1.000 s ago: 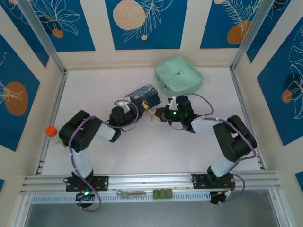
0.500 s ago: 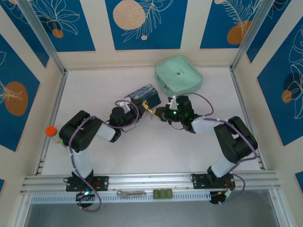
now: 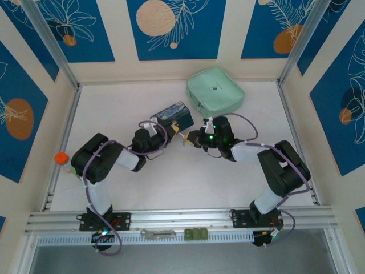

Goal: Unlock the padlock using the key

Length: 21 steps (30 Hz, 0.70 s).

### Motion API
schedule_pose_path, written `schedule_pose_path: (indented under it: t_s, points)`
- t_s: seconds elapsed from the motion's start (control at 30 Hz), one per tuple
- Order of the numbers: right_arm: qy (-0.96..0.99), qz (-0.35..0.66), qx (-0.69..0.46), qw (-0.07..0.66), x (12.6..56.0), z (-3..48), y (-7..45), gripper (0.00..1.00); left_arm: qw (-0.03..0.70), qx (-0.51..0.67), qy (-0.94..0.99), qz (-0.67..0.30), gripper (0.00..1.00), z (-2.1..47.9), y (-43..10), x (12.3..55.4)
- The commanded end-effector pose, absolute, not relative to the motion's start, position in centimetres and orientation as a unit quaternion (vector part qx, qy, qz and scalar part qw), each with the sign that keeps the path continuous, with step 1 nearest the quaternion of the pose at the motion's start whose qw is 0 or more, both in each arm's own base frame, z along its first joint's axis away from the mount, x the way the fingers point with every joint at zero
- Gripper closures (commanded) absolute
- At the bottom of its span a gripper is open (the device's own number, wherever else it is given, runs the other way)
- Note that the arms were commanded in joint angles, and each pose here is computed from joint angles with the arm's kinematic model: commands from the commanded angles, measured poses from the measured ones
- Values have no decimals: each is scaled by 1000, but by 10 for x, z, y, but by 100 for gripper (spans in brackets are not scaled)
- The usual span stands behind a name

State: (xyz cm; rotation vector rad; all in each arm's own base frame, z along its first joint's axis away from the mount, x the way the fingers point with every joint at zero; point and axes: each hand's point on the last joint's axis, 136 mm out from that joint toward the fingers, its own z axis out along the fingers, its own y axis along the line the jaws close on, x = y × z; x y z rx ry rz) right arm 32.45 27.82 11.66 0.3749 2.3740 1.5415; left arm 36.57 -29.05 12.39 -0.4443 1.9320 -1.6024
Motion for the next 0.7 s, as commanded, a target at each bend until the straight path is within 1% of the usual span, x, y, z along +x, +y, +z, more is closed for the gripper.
schedule_pose_path:
  t_s: [0.0,0.3,0.47,0.67]
  points:
    - [822,534,123,154,329,118,278,100,302,-150,707,-622,100,141,-297,360]
    - [819,539,123,155,339,118,283,100,301,-148,706,-623,100,143,-299,359]
    - [806,557,112,166,345,128,288,100,298,-147,707,-624,100,142,-300,358]
    - [809,555,105,162,334,130,284,100,300,-151,708,-621,100,138,-298,358]
